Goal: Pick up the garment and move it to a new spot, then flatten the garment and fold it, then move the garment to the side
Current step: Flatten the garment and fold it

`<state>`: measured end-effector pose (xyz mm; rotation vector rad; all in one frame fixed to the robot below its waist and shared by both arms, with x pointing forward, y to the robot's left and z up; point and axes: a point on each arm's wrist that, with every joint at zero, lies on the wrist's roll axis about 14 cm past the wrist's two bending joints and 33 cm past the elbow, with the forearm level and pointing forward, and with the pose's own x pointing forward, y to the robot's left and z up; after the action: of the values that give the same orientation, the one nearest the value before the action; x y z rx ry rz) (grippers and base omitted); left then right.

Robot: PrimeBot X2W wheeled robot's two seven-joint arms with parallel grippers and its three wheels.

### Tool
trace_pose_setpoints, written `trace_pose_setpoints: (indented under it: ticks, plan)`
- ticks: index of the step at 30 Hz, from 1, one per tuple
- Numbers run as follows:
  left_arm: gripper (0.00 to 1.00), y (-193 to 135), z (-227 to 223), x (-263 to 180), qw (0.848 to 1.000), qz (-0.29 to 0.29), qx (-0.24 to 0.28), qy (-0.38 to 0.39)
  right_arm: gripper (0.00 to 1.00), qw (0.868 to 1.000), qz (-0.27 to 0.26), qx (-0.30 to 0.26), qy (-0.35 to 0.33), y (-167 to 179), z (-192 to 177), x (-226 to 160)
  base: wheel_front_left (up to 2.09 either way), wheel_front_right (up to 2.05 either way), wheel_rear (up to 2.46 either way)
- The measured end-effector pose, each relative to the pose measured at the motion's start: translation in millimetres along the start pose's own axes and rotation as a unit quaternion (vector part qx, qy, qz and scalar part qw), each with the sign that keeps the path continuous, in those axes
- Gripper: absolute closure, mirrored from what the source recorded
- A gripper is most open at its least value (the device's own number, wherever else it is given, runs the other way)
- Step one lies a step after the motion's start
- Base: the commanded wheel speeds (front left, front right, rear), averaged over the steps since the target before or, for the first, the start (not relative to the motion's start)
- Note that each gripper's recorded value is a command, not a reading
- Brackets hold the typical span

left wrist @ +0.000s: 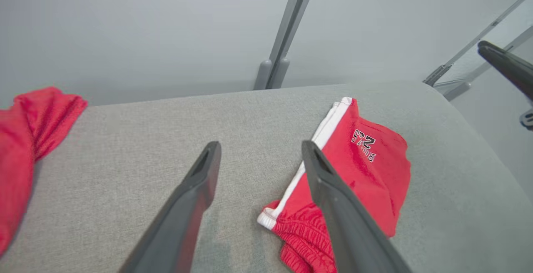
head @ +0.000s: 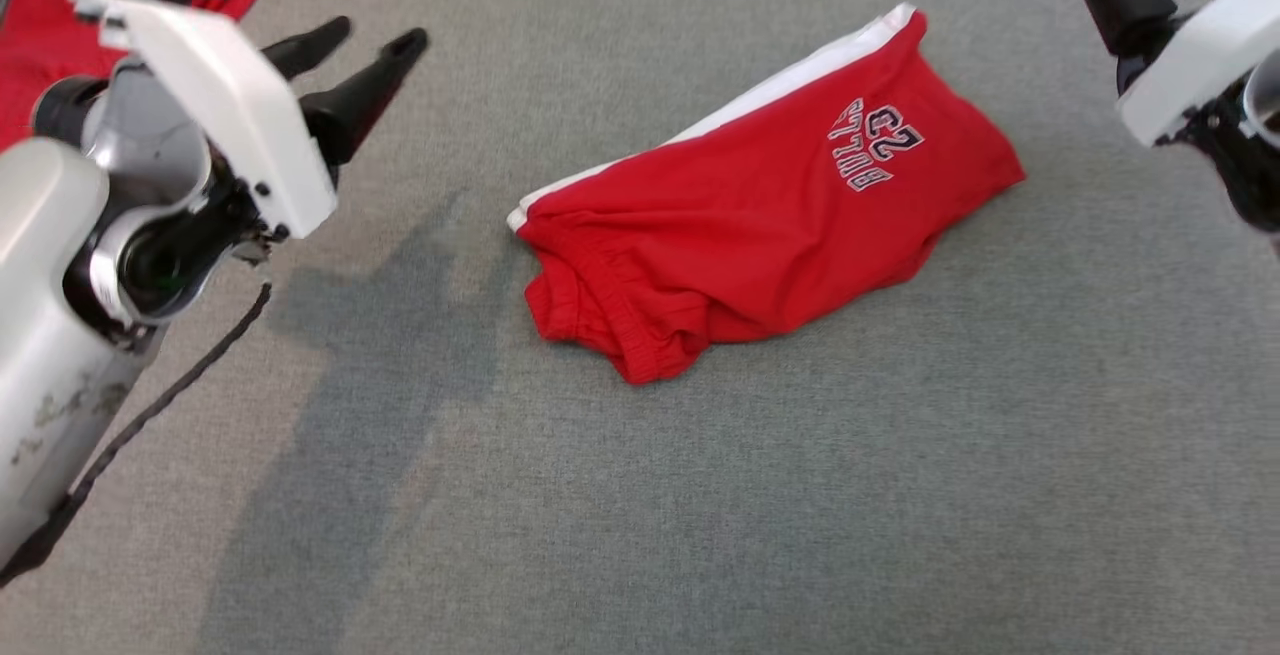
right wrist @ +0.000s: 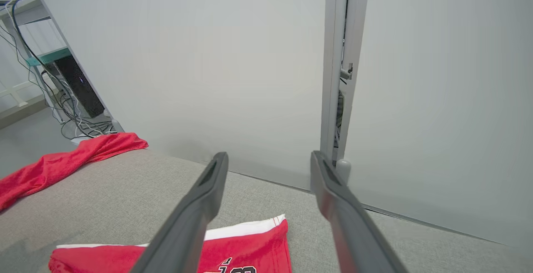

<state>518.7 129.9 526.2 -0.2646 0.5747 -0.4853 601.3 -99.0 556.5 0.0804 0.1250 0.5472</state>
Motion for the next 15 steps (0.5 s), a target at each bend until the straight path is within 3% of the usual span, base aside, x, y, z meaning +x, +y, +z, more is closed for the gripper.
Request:
trace_pose_setpoints:
  ticks: [6,11,15]
  plan:
    - [0.0,1,6,-26,0.991,0.041,0.039,-0.122,0.0,0.999,-0.016,0.002,-0.051,3,18,-35,0.0,0.0,0.0]
    - [0.0,-3,-4,-47,0.979,0.061,0.043,-0.191,0.0,0.994,-0.033,0.01,-0.101,2,40,-63,0.0,0.0,0.0]
    - [0.0,-5,-12,-62,0.969,0.074,0.034,-0.233,0.0,0.991,-0.051,0.02,-0.12,2,31,-88,0.0,0.0,0.0]
